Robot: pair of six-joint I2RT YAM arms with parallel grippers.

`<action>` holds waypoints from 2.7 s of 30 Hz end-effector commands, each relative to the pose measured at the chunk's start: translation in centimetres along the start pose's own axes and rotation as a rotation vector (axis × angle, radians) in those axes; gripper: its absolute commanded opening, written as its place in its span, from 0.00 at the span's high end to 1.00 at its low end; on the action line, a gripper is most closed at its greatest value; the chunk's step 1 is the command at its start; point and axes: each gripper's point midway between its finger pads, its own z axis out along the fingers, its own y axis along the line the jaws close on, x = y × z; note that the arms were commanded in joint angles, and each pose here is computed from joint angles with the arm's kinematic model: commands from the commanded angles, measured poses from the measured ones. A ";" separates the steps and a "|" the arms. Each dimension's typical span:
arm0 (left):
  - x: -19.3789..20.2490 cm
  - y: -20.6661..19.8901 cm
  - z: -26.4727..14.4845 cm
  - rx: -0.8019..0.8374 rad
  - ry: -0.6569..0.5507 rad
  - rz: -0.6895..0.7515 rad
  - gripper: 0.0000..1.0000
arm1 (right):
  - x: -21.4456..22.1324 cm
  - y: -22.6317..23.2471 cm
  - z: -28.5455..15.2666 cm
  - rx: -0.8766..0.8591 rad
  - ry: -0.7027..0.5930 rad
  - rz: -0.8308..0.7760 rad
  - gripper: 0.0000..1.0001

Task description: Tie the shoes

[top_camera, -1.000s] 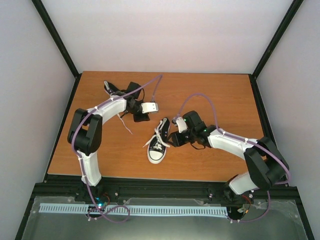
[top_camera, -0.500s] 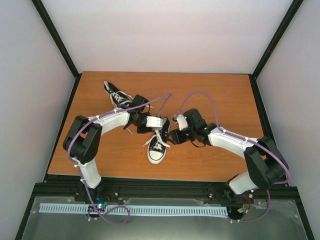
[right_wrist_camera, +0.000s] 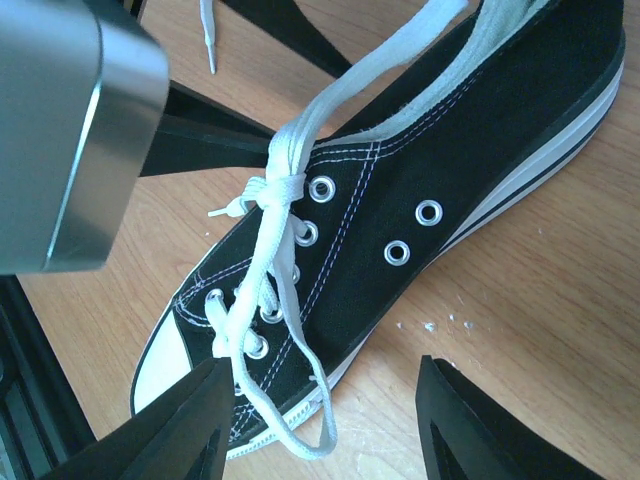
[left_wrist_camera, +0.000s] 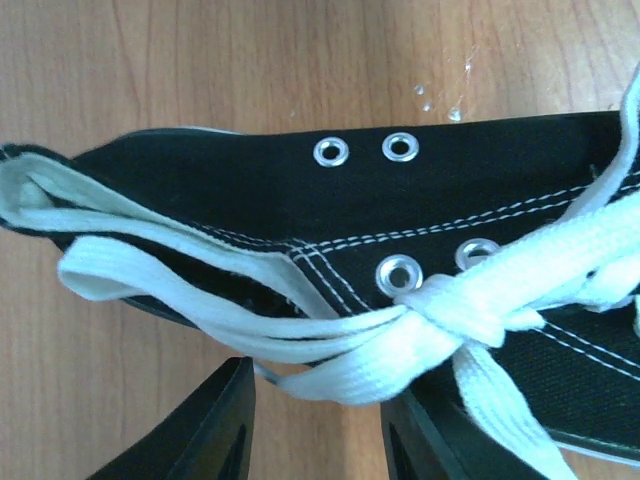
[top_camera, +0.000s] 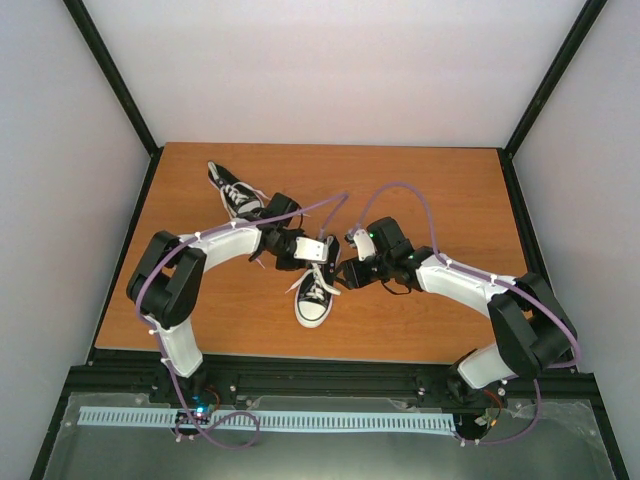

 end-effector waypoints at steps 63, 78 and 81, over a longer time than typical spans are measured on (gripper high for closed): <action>2.0 -10.3 -4.3 0.260 0.156 -0.303 0.67 | -4.8 -0.6 5.1 -0.016 -0.174 0.189 0.90; -5.4 -1.0 -4.1 0.038 -0.125 -0.315 0.62 | -6.1 0.4 3.7 -0.035 -0.218 0.193 0.97; -5.1 -1.4 -2.8 0.055 -0.093 -0.302 0.68 | -6.2 0.5 3.6 -0.042 -0.224 0.198 0.97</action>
